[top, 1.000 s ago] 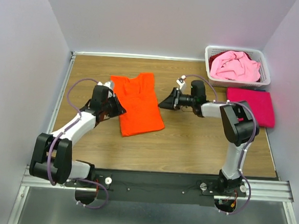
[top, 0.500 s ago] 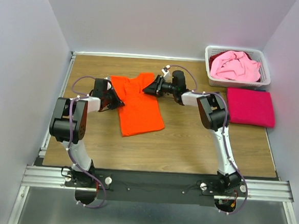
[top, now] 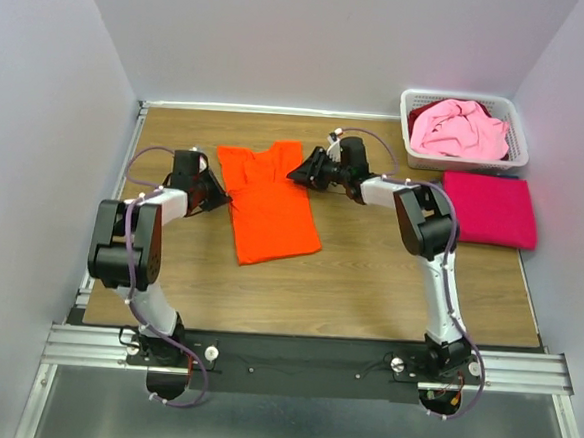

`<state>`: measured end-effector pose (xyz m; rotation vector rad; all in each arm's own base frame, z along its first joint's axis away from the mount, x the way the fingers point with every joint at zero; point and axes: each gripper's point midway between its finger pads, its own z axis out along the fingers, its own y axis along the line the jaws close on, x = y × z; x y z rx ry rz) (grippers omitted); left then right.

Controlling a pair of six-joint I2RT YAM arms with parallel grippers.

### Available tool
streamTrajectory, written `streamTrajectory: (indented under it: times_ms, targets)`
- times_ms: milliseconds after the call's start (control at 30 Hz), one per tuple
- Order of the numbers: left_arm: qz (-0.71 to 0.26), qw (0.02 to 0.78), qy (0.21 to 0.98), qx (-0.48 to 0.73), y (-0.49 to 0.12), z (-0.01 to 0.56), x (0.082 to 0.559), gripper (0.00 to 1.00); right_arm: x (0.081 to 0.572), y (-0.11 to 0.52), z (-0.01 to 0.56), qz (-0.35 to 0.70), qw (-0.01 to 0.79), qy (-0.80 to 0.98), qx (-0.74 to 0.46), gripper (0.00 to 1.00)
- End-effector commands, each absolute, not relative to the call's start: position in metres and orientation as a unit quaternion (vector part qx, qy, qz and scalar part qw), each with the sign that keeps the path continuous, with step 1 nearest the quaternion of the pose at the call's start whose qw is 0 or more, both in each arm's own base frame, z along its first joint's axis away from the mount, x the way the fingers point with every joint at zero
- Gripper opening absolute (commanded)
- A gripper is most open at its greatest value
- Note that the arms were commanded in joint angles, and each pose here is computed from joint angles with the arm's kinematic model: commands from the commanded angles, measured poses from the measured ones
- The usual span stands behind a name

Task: Fold and stack the t-shirts
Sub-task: Fold the tshirt

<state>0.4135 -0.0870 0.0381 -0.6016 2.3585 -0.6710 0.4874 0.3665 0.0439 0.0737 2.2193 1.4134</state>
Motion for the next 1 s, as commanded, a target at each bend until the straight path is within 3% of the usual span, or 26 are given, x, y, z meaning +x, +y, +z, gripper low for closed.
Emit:
streamTrajectory:
  times_ms: [0, 233, 433, 600, 700, 900, 967]
  targets:
    - [-0.216, 0.367, 0.882, -0.203, -0.072, 0.079, 0.411, 0.11, 0.479, 0.346, 0.071, 0.456, 0.287, 0.842, -0.023, 0.50]
    - [-0.155, 0.423, 0.883, -0.127, -0.091, 0.143, 0.361, 0.34, 0.417, 0.313, 0.083, 0.337, 0.302, 0.887, -0.093, 0.55]
    - [-0.138, 0.386, 0.906, -0.109, -0.107, 0.120, 0.300, 0.42, 0.369, 0.298, 0.065, 0.225, 0.292, 0.918, -0.145, 0.56]
    - [-0.121, 0.384, 0.907, -0.125, -0.095, 0.114, 0.283, 0.45, 0.385, 0.303, 0.071, 0.198, 0.321, 0.911, -0.168, 0.53]
    - [-0.103, 0.405, 0.901, -0.118, -0.088, 0.133, 0.287, 0.65, 0.404, 0.318, 0.076, 0.203, 0.335, 0.899, -0.197, 0.48]
    - [-0.067, 0.467, 0.868, -0.152, -0.065, 0.176, 0.293, 0.94, 0.439, 0.360, 0.077, 0.248, 0.342, 0.881, -0.212, 0.45]
    - [-0.065, 0.476, 0.862, -0.160, -0.061, 0.180, 0.292, 0.98, 0.446, 0.370, 0.074, 0.260, 0.339, 0.879, -0.211, 0.43]
